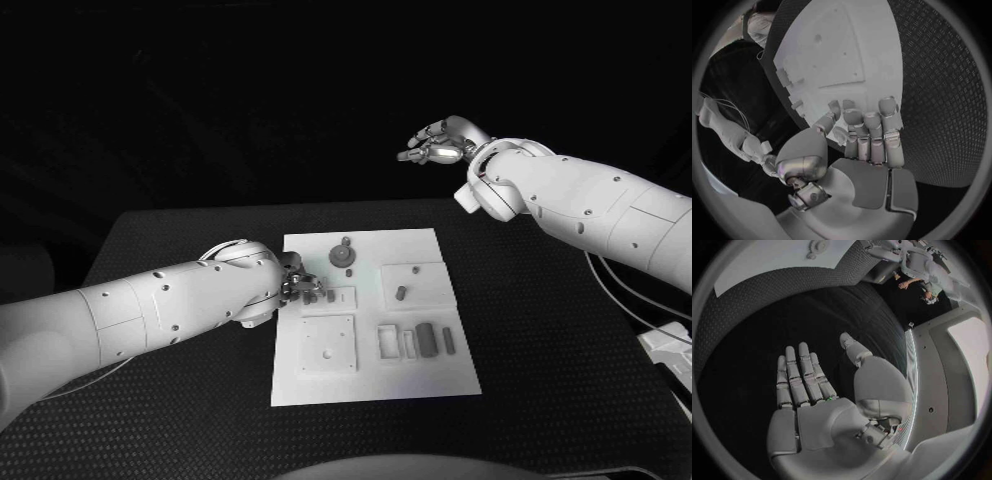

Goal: Assemble the parts on the task board

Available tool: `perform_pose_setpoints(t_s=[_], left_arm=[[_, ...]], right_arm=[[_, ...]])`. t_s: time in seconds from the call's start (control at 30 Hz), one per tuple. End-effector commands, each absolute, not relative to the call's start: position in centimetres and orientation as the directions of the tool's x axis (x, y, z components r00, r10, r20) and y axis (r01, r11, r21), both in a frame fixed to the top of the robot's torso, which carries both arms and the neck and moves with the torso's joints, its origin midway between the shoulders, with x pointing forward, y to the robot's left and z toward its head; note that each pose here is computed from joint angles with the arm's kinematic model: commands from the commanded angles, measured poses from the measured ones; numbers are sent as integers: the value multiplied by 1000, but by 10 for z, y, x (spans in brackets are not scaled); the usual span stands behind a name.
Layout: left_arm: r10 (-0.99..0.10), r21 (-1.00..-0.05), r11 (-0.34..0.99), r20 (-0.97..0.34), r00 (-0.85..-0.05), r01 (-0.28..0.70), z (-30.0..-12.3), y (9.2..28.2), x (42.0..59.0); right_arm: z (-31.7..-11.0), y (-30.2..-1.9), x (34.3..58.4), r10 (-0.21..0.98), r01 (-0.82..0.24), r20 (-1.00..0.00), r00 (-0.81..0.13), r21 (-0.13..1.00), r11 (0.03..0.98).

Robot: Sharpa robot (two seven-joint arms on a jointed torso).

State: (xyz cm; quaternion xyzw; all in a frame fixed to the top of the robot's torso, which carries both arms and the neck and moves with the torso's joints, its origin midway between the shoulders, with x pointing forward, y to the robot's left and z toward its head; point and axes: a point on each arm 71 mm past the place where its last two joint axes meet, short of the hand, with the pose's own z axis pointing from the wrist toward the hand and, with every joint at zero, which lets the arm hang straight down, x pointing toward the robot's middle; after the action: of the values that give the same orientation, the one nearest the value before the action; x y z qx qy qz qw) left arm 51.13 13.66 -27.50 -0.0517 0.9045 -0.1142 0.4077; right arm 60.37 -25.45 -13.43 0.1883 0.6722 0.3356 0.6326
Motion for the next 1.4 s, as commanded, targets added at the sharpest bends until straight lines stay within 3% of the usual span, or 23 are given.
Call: perform_pose_setpoints(t_s=[0.03, 0.67, 1.1, 1.17, 1.27, 1.4], left_arm=[[-174, -250, 968, -723, -669, 18, -275, 137, 510], [-227, -290, 957, -723, -652, -12, -271, 152, 509], [-349, -398, 917, -747, -566, -39, -240, 156, 529], [-388, -447, 895, -752, -533, -22, -234, 152, 534], [-392, -492, 866, -776, -494, 86, -227, 139, 537], [-355, -473, 839, -851, -388, 270, -215, 121, 540]], right_arm=[[-134, -253, 603, 674, -185, -725, -142, 688, 702], [-136, -256, 603, 674, -179, -726, -135, 687, 704], [-136, -257, 603, 674, -177, -726, -136, 687, 704], [-136, -258, 603, 674, -176, -726, -135, 687, 705], [-137, -258, 604, 674, -176, -726, -134, 687, 705], [-137, -258, 604, 678, -173, -723, -132, 690, 703]])
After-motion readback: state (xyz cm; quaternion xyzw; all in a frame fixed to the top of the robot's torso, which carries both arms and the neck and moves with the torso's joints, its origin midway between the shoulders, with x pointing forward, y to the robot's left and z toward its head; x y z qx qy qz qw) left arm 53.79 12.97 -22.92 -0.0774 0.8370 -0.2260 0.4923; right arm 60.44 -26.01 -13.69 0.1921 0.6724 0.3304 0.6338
